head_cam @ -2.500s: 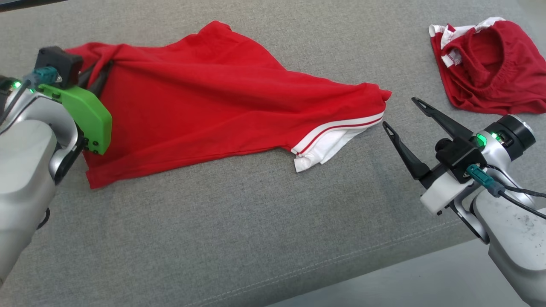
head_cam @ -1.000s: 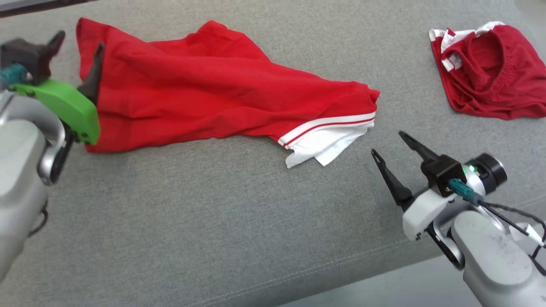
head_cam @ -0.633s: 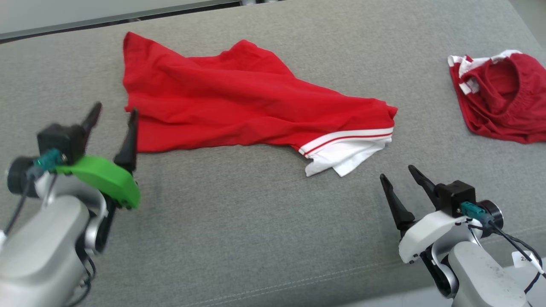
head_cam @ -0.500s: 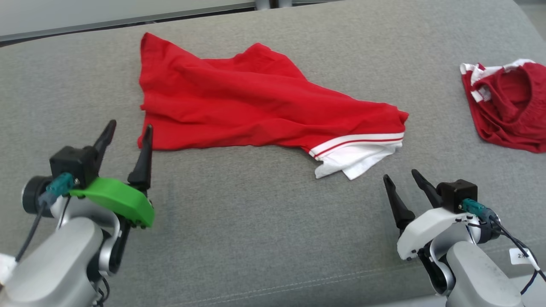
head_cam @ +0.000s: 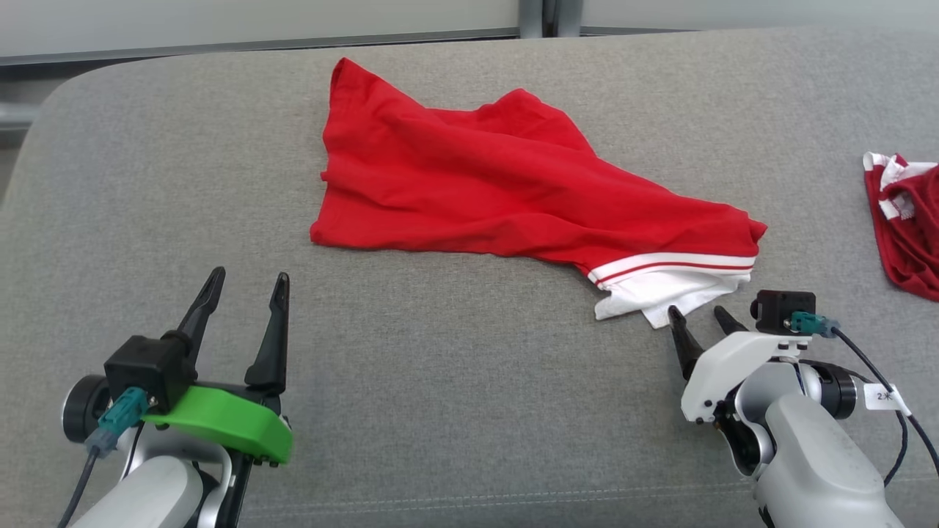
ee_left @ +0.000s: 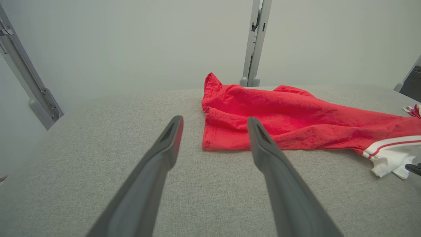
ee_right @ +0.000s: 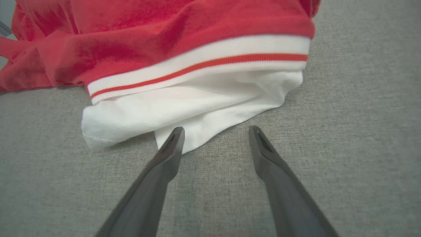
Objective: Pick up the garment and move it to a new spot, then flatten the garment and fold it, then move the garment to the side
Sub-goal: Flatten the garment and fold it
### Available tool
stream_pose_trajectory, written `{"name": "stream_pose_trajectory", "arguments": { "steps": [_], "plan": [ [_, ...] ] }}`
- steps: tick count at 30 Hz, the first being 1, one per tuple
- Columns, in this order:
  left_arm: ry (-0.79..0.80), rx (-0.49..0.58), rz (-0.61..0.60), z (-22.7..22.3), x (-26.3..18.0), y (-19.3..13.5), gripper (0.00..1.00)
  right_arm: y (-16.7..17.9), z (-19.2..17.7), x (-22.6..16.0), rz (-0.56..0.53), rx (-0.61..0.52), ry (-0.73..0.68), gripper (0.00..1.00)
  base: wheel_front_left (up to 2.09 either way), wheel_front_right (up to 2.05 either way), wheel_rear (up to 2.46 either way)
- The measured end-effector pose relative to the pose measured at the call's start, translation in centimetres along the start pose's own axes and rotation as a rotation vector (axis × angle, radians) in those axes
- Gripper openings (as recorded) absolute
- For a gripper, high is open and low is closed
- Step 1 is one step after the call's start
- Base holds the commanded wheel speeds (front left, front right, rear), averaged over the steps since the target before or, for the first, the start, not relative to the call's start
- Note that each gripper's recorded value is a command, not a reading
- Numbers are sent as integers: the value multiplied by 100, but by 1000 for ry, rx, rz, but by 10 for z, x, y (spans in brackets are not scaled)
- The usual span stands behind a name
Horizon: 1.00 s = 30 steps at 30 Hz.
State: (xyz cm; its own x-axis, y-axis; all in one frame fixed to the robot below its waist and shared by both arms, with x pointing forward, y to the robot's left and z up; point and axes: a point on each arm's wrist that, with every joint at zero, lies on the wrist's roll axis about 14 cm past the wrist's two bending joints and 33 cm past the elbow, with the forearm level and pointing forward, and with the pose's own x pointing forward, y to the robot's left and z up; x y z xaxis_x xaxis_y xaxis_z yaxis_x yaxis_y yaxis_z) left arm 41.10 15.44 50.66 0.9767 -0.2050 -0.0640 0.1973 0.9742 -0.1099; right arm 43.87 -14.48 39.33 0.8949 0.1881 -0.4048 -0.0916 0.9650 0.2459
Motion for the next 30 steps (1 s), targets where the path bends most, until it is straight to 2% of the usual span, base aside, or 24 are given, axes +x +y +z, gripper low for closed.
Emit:
{"name": "stream_pose_trajectory", "arguments": {
  "steps": [5,6,7,8,9,14,15,16,17,24,30],
  "plan": [
    [-9,-8,28,2,-14,5,100,11,-4,6,15,7,41,100,0,0,0],
    [-10,-10,31,2,-15,6,100,12,-5,7,15,15,51,85,0,0,0],
    [-12,-10,33,3,-16,6,100,13,-6,8,13,22,57,56,0,0,0],
    [-14,-8,34,3,-16,7,100,13,-7,9,13,25,64,45,0,0,0],
    [-15,-8,36,3,-16,7,100,13,-7,10,10,30,67,45,0,0,0],
    [-14,-8,38,2,-17,9,100,15,-3,16,5,73,60,23,0,0,0],
    [-14,-8,39,2,-16,9,100,16,-4,17,6,79,63,16,0,0,0],
    [-14,-8,40,2,-16,10,100,18,-4,18,8,82,65,3,0,0,0],
    [-14,-6,40,2,-16,10,100,19,-4,19,9,80,64,0,0,0,0],
    [-14,-5,24,1,-14,5,100,16,-3,17,9,66,53,0,0,0,0],
    [-17,-17,-4,0,-10,-6,100,-17,-2,-2,-22,39,55,0,0,0,0]
  ]
}}
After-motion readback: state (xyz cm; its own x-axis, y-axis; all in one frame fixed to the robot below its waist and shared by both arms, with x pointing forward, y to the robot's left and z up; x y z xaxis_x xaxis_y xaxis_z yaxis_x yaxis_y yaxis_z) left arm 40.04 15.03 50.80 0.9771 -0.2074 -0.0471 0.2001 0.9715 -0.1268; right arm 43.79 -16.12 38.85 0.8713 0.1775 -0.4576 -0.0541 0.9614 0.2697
